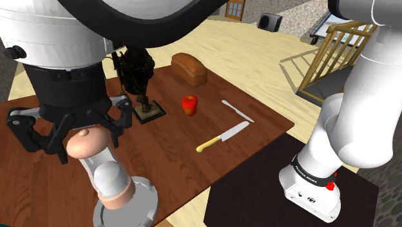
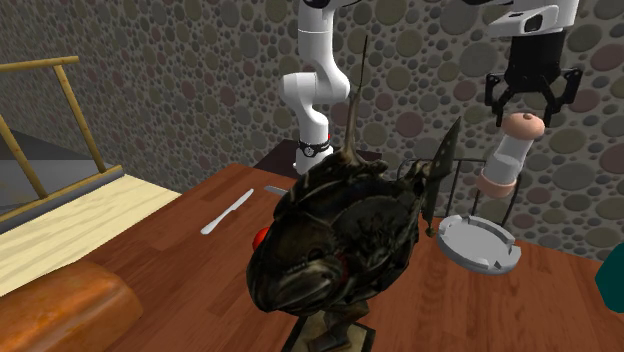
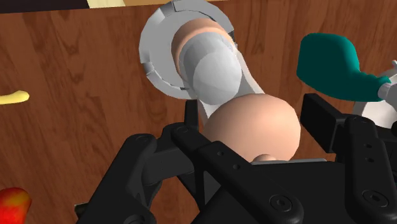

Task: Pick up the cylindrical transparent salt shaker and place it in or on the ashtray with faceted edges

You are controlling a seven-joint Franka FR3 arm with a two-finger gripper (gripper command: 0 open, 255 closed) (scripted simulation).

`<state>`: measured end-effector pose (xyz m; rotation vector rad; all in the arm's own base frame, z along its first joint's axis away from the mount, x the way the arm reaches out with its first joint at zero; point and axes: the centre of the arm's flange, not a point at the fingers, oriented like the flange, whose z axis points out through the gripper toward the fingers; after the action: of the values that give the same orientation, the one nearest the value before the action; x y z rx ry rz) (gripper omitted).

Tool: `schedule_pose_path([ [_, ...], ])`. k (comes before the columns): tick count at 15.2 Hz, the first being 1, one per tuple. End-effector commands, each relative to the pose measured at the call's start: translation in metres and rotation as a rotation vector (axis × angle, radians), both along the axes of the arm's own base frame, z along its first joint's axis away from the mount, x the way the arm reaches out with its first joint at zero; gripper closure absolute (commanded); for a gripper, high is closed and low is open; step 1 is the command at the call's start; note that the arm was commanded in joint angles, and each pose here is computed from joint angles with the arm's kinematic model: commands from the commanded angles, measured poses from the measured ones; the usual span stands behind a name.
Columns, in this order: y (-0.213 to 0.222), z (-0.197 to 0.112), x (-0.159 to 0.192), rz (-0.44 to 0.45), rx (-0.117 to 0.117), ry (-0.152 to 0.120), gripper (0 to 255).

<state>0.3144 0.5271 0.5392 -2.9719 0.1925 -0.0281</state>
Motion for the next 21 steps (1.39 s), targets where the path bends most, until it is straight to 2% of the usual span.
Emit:
schedule_pose_path([
  [1,0.000,-0.009,-0.001,-0.001,0.000,0.000,255],
  [21,0.000,-0.115,-0.001,-0.001,0.000,0.000,255],
])
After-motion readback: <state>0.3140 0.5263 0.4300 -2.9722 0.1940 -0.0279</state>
